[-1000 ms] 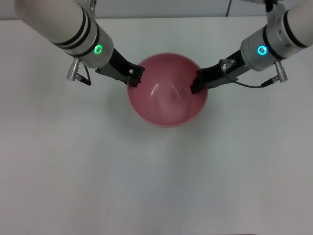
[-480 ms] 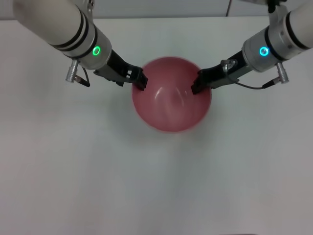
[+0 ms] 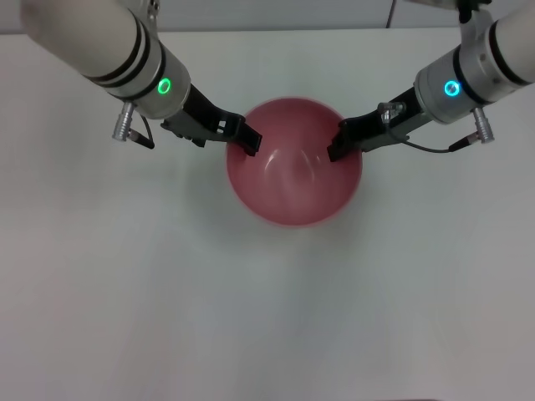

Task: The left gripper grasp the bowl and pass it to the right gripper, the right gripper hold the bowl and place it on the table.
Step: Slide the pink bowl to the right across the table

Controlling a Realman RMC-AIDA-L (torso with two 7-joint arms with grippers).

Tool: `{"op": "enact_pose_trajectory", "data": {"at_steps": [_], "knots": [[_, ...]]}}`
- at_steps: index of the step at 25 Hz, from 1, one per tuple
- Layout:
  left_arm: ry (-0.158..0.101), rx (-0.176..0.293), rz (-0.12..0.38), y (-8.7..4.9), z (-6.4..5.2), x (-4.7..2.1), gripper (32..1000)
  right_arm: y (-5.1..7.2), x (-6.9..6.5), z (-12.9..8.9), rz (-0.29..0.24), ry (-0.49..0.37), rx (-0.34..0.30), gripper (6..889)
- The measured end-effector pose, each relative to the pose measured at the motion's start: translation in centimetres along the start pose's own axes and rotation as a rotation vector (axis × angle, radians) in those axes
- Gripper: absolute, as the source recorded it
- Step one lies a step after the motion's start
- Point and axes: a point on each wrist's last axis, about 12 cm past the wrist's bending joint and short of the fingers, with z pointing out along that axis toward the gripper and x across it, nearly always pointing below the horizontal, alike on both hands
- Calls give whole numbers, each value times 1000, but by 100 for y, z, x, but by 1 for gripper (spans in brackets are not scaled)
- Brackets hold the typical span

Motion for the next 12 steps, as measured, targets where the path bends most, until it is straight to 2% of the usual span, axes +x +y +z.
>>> {"op": "enact_pose_trajectory", "data": {"at_steps": [12], "knots": [[8, 15, 10, -33, -84, -21, 849, -86, 52, -15, 34, -8, -1, 115]]}}
